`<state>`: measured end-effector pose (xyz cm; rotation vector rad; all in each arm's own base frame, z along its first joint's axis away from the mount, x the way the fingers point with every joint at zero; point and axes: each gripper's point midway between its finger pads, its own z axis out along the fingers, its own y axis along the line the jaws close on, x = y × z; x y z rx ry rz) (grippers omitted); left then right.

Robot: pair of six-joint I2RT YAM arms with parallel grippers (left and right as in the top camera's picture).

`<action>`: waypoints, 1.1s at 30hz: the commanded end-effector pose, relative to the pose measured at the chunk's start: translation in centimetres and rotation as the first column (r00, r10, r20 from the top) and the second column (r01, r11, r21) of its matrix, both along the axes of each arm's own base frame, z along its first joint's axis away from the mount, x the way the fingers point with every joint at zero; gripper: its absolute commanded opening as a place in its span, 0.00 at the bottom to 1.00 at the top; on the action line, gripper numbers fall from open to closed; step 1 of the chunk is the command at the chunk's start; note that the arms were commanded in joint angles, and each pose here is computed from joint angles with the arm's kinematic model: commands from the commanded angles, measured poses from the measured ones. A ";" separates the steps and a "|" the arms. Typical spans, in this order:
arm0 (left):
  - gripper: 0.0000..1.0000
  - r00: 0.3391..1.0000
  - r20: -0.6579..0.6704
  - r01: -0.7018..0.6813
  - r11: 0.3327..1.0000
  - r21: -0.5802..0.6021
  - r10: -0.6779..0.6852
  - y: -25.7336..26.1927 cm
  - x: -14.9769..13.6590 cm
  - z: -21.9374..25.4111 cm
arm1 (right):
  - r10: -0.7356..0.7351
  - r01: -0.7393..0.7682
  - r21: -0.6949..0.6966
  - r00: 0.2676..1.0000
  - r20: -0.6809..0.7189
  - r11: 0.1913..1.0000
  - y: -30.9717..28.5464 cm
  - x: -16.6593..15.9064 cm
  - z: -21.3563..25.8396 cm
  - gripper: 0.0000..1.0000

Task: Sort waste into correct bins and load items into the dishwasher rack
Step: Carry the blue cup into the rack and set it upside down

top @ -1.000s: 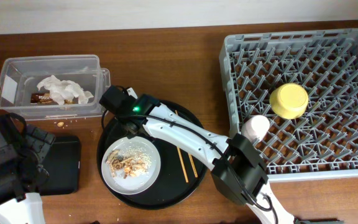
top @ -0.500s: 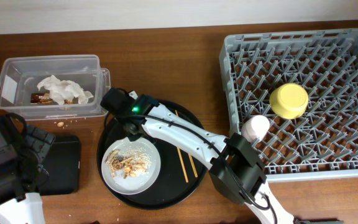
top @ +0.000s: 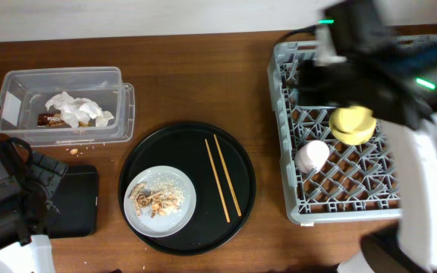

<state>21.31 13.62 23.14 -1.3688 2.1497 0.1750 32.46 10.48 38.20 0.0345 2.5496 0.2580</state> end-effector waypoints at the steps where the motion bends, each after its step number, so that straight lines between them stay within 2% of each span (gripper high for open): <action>1: 0.99 1.000 0.006 -0.008 1.000 0.002 0.008 0.1 -0.1 0.2 | -0.031 0.032 -0.005 0.997 0.077 0.999 -4.6 -3.2 2.4 0.04; 4: 0.99 1.000 0.006 -0.008 1.000 0.002 0.008 0.1 -0.1 0.2 | -0.190 0.190 0.006 0.981 0.028 0.982 -9.7 -5.7 0.8 0.04; 6: 0.99 1.000 0.006 -0.008 1.000 0.002 0.008 0.1 -0.1 0.2 | -0.133 0.135 0.037 0.991 -0.030 0.990 -10.3 -5.8 -1.0 0.04; 9: 0.99 1.000 0.006 -0.008 1.000 0.002 0.008 0.1 -0.1 0.2 | -0.053 0.072 0.171 0.992 -0.111 0.983 -10.9 -4.7 -4.3 0.04; 10: 0.99 1.000 0.006 -0.008 1.000 0.002 0.008 0.1 -0.1 0.2 | 0.013 0.017 0.264 0.994 -0.109 0.964 -10.9 -4.2 -5.3 0.04; 12: 0.99 1.000 0.006 -0.008 1.000 0.002 0.008 0.1 -0.1 0.2 | 0.135 -0.109 0.451 0.990 -0.027 0.886 -10.9 -3.3 -6.4 0.04; 16: 0.99 1.000 0.006 -0.008 1.000 0.002 0.008 0.1 -0.1 0.2 | 0.211 -0.203 0.672 0.975 0.070 0.712 -11.1 -1.5 -10.0 0.04; 18: 0.99 1.000 0.006 -0.008 1.000 0.002 0.008 0.1 -0.1 0.2 | 0.221 -0.198 0.756 0.973 0.072 0.623 -11.1 -0.3 -12.4 0.04; 21: 0.99 1.000 0.006 -0.008 1.000 0.002 0.008 0.1 -0.1 0.2 | 0.208 -0.098 0.858 0.978 -0.010 0.504 -12.0 2.1 -17.5 0.04; 23: 0.99 1.000 0.006 -0.008 1.000 0.002 0.008 0.1 -0.1 0.2 | 0.204 -0.056 0.880 0.978 -0.047 0.472 -12.6 3.0 -20.1 0.04; 27: 0.99 1.000 0.006 -0.008 1.000 0.002 0.008 0.1 -0.1 0.2 | 0.187 -0.043 0.870 0.981 -0.057 0.491 -14.2 3.8 -22.9 0.04; 29: 0.99 1.000 0.006 -0.008 1.000 0.002 0.008 0.1 -0.1 0.2 | 0.174 -0.014 0.864 0.981 -0.085 0.504 -15.0 3.4 -23.5 0.04; 30: 0.99 1.000 0.006 -0.008 1.000 0.002 0.008 0.1 -0.1 0.2 | 0.147 0.043 0.865 0.980 -0.133 0.499 -15.8 3.1 -23.7 0.04; 33: 0.99 1.000 0.006 -0.008 1.000 0.002 0.008 0.1 -0.1 0.2 | 0.120 0.091 0.872 0.978 -0.169 0.482 -16.7 2.6 -23.6 0.04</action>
